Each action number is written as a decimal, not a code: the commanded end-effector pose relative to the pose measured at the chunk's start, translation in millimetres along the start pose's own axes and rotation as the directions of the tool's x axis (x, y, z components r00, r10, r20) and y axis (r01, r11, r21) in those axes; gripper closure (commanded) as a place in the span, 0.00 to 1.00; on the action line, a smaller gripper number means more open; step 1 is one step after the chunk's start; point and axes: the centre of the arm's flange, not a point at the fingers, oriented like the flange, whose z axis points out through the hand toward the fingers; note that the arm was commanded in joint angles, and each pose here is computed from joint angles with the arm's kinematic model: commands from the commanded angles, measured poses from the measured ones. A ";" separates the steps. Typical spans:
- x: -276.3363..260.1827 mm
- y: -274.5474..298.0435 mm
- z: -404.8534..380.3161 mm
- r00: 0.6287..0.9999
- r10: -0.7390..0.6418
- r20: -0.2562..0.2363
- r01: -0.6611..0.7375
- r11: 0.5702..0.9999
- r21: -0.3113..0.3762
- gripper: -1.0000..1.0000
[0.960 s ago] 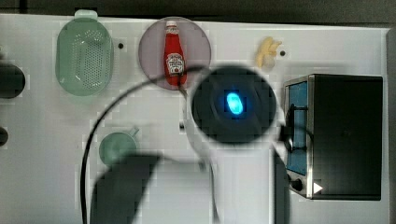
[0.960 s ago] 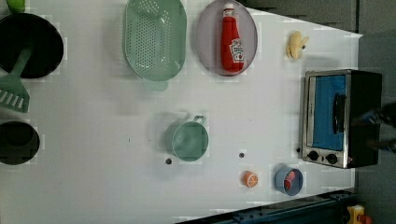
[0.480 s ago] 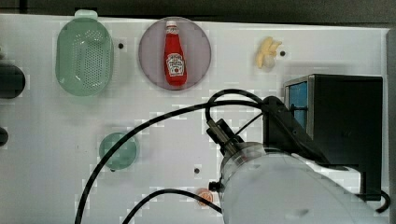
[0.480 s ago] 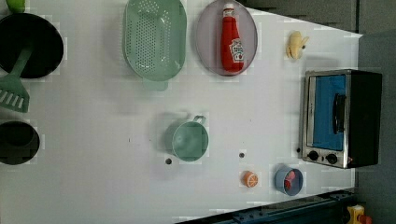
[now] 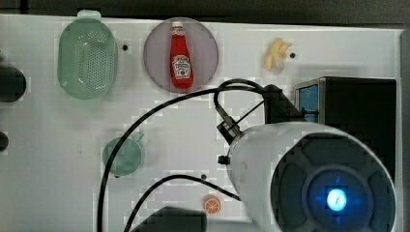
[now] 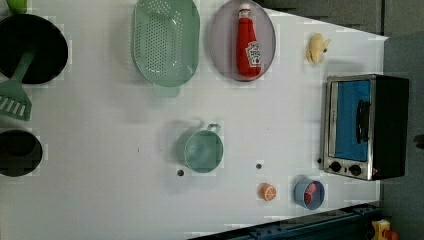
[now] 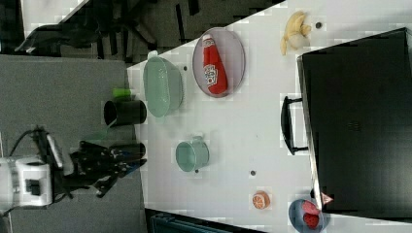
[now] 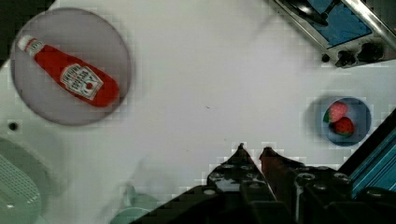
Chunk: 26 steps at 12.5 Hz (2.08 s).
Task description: Flap open oven.
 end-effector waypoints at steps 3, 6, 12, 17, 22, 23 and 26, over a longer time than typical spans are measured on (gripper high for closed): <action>48.4 58.1 12.6 0.976 -0.216 0.034 0.215 0.976 0.038 0.83; 84.1 90.6 39.1 0.908 -0.415 0.050 0.412 0.909 0.058 0.83; 148.8 123.3 119.7 0.706 -0.708 -0.012 0.708 0.706 -0.018 0.83; 171.5 123.5 200.9 0.682 -0.728 -0.062 0.724 0.685 -0.084 0.83; 171.0 119.7 260.9 0.659 -0.746 -0.093 0.733 0.666 -0.140 0.83; 170.2 119.5 269.9 0.659 -0.747 -0.082 0.735 0.664 -0.140 0.83; 170.9 120.2 289.6 0.663 -0.747 -0.044 0.736 0.662 -0.142 0.83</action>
